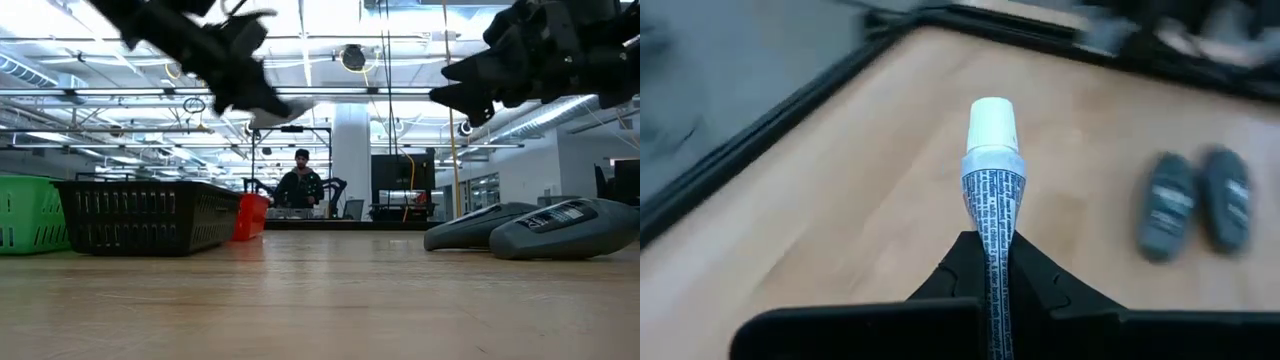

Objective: Pick & Place Travel size toiletries
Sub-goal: Put the white toothpaste into the red bin, then put the bottom gray deodorant into the black bin

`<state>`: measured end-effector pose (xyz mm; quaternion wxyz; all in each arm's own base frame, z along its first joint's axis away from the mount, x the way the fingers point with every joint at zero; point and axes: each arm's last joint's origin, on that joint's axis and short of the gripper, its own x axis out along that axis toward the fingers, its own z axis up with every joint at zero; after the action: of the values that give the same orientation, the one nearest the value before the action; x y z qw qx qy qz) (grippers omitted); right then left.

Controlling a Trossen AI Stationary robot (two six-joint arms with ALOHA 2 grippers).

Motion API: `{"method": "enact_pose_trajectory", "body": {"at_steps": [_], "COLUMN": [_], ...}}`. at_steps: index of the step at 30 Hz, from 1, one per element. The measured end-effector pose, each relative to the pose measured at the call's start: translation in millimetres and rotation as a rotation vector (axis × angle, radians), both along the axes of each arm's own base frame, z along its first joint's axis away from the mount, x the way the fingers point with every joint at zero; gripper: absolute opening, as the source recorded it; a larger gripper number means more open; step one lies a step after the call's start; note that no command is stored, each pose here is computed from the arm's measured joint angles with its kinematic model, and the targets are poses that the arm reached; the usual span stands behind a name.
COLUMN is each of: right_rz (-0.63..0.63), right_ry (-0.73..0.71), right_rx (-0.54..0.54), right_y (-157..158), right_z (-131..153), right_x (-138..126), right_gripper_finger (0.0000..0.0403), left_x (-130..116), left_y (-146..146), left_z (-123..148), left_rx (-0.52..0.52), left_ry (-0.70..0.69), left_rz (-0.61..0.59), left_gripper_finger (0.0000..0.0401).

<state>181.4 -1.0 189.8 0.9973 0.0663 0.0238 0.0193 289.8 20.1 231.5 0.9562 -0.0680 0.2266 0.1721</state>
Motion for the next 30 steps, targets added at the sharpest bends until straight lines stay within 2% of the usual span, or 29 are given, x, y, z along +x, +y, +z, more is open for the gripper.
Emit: {"method": "enact_pose_trajectory", "body": {"at_steps": [4,11,19,23,30], "right_rz": [-0.03,-0.054,-0.053,-0.052,-0.05], "right_ry": [0.049,0.074,0.079,0.085,0.09], "right_rx": [0.011,-0.005,0.017,0.017,0.018], "right_y": [-4.5,-8.2,-7.9,-7.9,-7.8], "right_z": [1.6,2.5,2.2,1.6,1.1], "right_x": [-10.1,-17.0,-17.2,-17.3,-17.4], "right_gripper_finger": [0.023,0.0219,0.0215,0.0213,0.0212], "left_x": [-31.6,-55.1,-56.3,-56.4,-57.6], "left_y": [-1.9,-4.7,-1.9,2.8,12.3], "left_z": [-26.2,-60.1,-64.9,-64.7,-64.8], "left_rx": [-0.115,-0.282,-0.401,-0.475,-0.502], "left_ry": [0.003,0.059,0.023,-0.022,-0.044], "left_rz": [0.197,0.343,0.446,0.516,0.575], "left_gripper_finger": [0.0006,0.0013,0.002,0.0047,0.0112]}}
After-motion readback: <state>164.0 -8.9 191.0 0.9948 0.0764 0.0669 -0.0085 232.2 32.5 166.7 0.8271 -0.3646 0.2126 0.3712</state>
